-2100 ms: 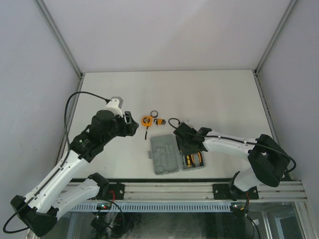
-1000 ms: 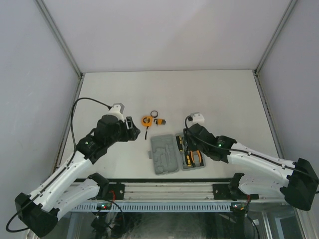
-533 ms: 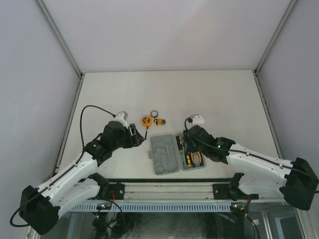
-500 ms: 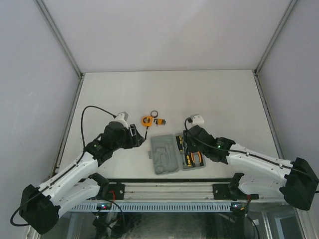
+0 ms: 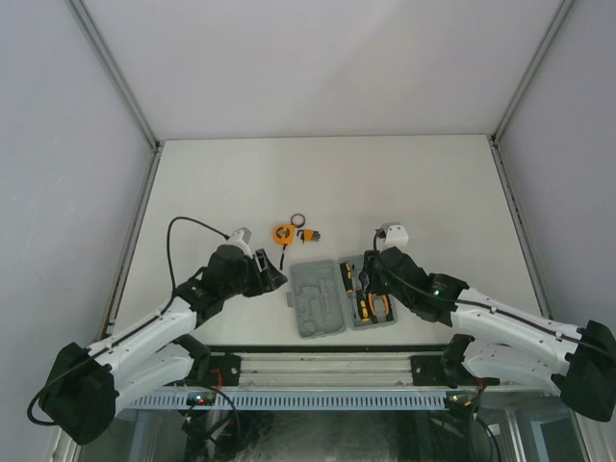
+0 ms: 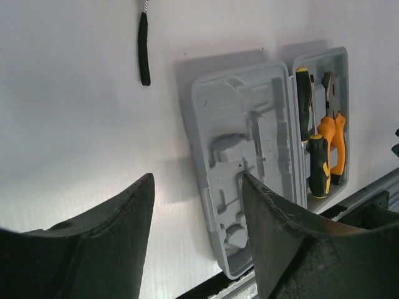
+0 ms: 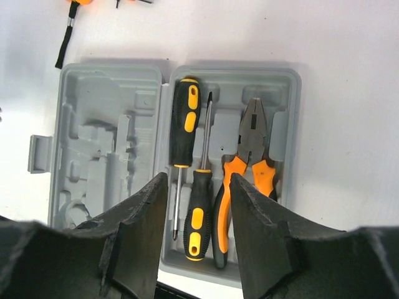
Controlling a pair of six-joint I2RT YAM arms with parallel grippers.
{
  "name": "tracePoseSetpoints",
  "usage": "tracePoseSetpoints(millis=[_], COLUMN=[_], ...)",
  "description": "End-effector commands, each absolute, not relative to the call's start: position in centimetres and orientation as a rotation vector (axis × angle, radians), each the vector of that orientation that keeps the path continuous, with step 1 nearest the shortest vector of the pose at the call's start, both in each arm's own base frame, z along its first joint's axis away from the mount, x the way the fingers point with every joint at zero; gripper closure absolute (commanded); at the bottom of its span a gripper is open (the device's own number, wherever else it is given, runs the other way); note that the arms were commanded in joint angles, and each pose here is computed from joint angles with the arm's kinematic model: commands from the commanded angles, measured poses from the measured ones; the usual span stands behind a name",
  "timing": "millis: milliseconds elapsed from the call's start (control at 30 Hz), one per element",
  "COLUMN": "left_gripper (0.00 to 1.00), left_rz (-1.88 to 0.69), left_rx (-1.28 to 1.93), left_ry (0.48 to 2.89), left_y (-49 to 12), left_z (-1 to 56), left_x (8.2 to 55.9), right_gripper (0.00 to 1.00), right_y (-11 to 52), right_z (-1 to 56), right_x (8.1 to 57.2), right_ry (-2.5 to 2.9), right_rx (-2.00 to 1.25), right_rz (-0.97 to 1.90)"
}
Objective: Sort the tools into containers
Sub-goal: Move the storage box to the center of the board.
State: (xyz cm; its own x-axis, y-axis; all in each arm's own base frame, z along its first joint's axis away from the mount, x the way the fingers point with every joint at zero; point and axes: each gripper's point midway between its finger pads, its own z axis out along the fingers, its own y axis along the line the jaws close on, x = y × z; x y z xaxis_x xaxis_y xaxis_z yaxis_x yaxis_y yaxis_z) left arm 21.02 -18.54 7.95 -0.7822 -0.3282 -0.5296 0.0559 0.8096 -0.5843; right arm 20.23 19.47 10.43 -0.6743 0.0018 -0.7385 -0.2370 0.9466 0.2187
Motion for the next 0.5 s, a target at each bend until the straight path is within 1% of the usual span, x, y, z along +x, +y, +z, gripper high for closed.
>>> tracePoseSetpoints(millis=[0, 267, 333, 467], left_gripper=[0.39, 0.41, 0.46, 0.60], left_rz=[-0.902, -0.884, -0.874, -0.868], left_rx=[-0.221, -0.177, -0.161, -0.158], left_ry=[2.327, 2.405, 2.430, 2.455], left_y=[-20.5, -21.9, -22.1, -22.3], left_z=[8.0, 6.3, 5.7, 4.9], left_x=[21.0, 19.3, 18.9, 18.5], right_gripper=[0.56, 0.56, 0.56, 0.56], right_y=[20.0, 19.8, 19.7, 19.7], right_z=[11.8, 11.3, 11.2, 11.4], right_x=[21.0, 20.8, 20.8, 20.8], right_ry=[2.233, 2.259, 2.261, 2.256], right_rx=[-0.088, -0.073, -0.073, -0.069], right_rz=[0.436, 0.427, 0.425, 0.429])
